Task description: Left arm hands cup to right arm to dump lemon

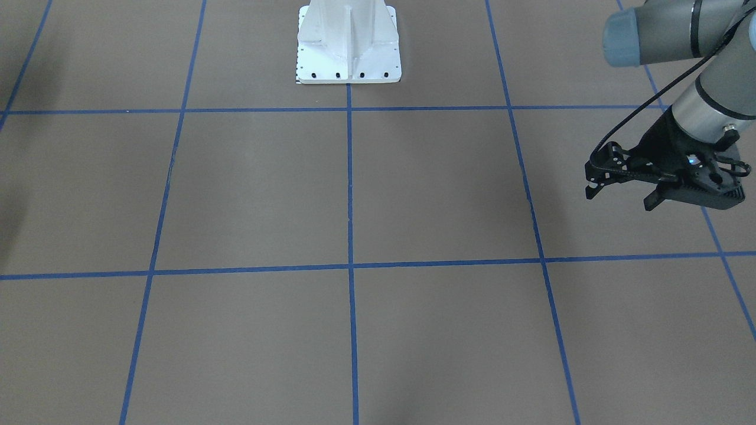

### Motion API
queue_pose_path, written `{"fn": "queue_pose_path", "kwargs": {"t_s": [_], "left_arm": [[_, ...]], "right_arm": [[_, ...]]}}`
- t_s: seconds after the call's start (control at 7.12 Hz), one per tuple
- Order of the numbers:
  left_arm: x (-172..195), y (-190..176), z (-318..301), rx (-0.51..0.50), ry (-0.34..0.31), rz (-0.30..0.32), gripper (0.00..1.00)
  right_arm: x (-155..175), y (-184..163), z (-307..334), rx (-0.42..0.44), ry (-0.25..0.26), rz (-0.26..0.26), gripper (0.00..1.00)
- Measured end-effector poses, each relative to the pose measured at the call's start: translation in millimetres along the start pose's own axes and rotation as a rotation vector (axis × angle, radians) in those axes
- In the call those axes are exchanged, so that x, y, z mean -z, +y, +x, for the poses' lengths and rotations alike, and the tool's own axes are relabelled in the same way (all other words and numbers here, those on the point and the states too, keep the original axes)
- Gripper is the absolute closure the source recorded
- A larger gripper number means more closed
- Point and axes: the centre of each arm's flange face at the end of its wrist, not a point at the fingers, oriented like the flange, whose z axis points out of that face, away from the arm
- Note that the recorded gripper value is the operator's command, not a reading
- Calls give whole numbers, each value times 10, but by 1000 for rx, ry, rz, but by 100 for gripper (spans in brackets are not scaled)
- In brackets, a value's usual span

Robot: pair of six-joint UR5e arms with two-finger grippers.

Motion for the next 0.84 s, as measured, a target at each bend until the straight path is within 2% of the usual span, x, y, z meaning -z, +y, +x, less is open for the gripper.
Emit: {"fn": "queue_pose_path", "kwargs": {"t_s": [0.14,0.28,0.56,0.84], "left_arm": [[-18,1,-2,1,0,-3,0],[-34,3,0,1,0,-6,0],[-53,8,12,-1,0,-10,0],[-57,10,40,10,3,-11,0]], "right_arm": [[-102,-37,11,134,15,-57,74],[-234,-152,-24,218,24,-103,74],[-657,-686,-252,252,41,-152,74],[-1314,-1520,-606,234,63,-183,75]]}}
